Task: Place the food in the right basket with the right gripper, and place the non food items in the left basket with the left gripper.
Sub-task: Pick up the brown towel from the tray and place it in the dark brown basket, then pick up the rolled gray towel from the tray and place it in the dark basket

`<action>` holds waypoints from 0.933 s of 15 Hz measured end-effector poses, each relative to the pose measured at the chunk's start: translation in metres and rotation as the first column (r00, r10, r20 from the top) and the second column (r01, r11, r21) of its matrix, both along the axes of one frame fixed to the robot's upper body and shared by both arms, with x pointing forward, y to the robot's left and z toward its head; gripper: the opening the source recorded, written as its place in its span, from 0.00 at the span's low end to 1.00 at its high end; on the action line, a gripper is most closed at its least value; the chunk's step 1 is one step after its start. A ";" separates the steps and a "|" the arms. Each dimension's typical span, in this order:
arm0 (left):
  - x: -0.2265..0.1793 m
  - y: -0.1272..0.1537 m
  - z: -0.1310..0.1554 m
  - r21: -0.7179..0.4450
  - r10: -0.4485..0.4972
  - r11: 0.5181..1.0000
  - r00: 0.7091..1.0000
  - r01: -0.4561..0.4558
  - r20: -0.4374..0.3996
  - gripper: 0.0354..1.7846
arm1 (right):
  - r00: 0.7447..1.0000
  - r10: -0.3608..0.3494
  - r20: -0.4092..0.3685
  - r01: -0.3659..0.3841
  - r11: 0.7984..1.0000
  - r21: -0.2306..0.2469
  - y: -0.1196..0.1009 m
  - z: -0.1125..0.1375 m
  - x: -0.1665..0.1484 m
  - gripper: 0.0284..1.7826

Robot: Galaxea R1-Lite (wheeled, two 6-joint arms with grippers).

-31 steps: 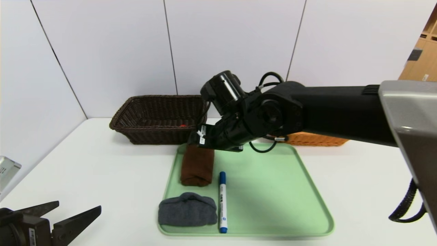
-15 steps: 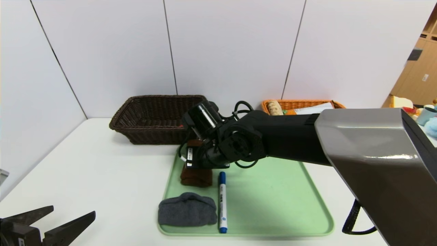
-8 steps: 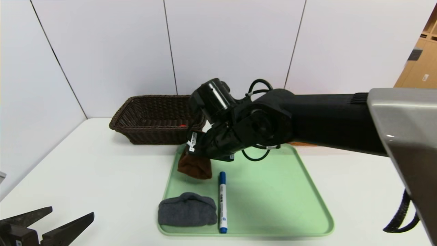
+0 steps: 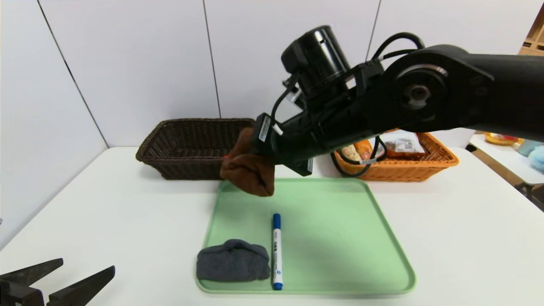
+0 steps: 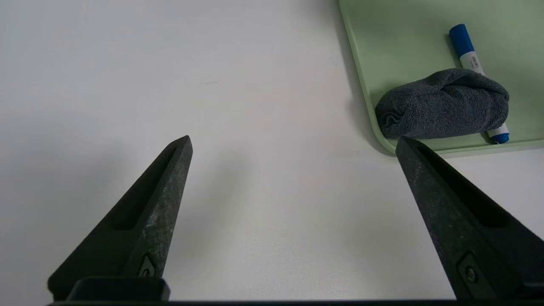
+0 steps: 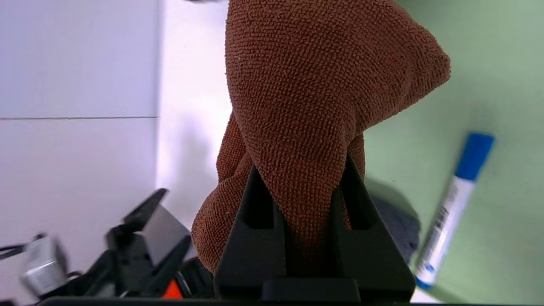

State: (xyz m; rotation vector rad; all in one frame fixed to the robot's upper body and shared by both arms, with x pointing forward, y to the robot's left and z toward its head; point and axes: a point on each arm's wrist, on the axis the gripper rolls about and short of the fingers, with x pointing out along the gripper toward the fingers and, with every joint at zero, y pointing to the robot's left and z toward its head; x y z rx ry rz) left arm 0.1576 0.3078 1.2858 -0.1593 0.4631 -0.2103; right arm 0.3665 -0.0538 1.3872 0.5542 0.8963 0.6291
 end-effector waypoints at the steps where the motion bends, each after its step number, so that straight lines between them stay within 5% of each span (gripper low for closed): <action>1: 0.000 0.000 0.000 0.000 0.000 1.000 1.000 0.000 0.001 0.94 | 0.996 0.011 0.090 -0.014 1.000 0.026 -0.001 0.010 0.001 0.15; 3: 0.000 0.000 0.000 0.001 0.003 1.000 1.000 -0.003 0.004 0.94 | 0.963 0.034 0.266 -0.041 0.999 0.023 0.002 0.019 0.006 0.15; 5: 0.000 0.000 0.001 -0.001 0.004 1.000 1.000 -0.004 0.007 0.94 | 0.909 0.056 0.413 -0.046 0.998 -0.034 0.012 0.013 0.019 0.15; 9: 0.000 0.000 -0.001 0.002 0.003 1.000 1.000 -0.003 0.001 0.94 | 0.806 0.017 0.592 0.036 0.996 -0.077 0.039 -0.028 0.061 0.15; 14: -0.002 0.001 -0.012 0.020 0.003 1.000 0.999 -0.003 -0.033 0.94 | 0.702 -0.038 0.711 0.032 0.999 0.022 0.064 -0.063 0.089 0.15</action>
